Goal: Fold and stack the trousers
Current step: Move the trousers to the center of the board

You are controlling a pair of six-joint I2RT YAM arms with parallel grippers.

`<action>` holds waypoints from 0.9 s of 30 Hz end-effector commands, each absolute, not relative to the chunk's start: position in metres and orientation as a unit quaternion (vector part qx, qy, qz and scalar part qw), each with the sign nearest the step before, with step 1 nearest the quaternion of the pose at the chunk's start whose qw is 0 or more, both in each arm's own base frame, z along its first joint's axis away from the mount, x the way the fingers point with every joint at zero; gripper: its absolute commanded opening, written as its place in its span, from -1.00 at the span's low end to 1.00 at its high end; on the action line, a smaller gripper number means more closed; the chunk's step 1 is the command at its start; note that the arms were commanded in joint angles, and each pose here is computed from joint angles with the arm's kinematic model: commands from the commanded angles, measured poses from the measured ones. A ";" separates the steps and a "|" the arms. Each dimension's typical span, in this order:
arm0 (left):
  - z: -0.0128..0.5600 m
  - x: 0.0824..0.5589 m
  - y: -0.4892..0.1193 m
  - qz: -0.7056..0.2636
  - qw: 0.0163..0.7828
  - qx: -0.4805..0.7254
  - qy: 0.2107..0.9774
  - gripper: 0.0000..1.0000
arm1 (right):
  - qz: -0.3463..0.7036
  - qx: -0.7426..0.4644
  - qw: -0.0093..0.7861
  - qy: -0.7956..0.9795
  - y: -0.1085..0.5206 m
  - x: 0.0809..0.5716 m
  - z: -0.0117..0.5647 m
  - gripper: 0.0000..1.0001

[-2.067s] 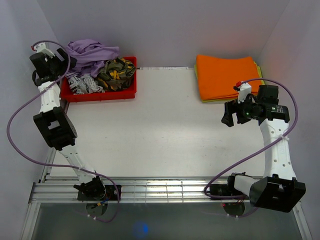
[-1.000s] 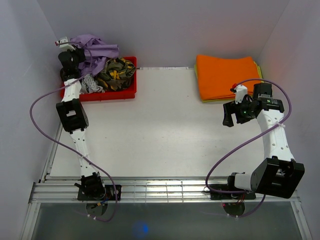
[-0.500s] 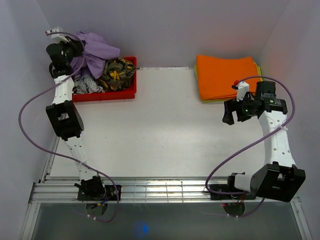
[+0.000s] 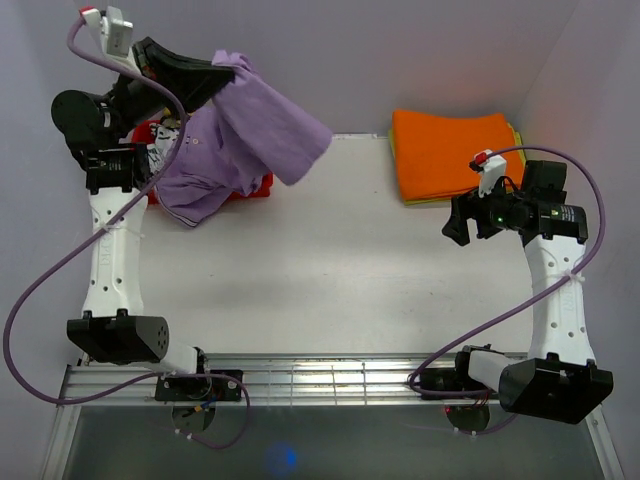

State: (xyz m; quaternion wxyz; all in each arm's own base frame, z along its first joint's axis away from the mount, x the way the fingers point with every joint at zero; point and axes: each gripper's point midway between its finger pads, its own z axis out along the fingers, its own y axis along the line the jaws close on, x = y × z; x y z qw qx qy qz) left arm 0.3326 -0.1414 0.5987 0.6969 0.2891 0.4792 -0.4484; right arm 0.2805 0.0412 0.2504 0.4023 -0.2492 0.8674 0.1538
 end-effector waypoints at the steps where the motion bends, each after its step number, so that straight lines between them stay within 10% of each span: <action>1: 0.564 0.311 -0.182 -0.530 0.601 0.314 0.510 -1.00 | 0.169 -0.270 0.447 0.836 0.053 0.281 0.281 0.80; 11: 0.456 0.242 -0.301 -0.608 0.458 0.379 0.526 -1.00 | 0.187 -0.279 0.450 0.827 0.061 0.274 0.285 0.80; 27: 0.341 0.330 -0.461 -0.531 0.494 0.328 0.605 -1.00 | 0.125 -0.277 0.384 0.872 0.035 0.264 0.246 0.81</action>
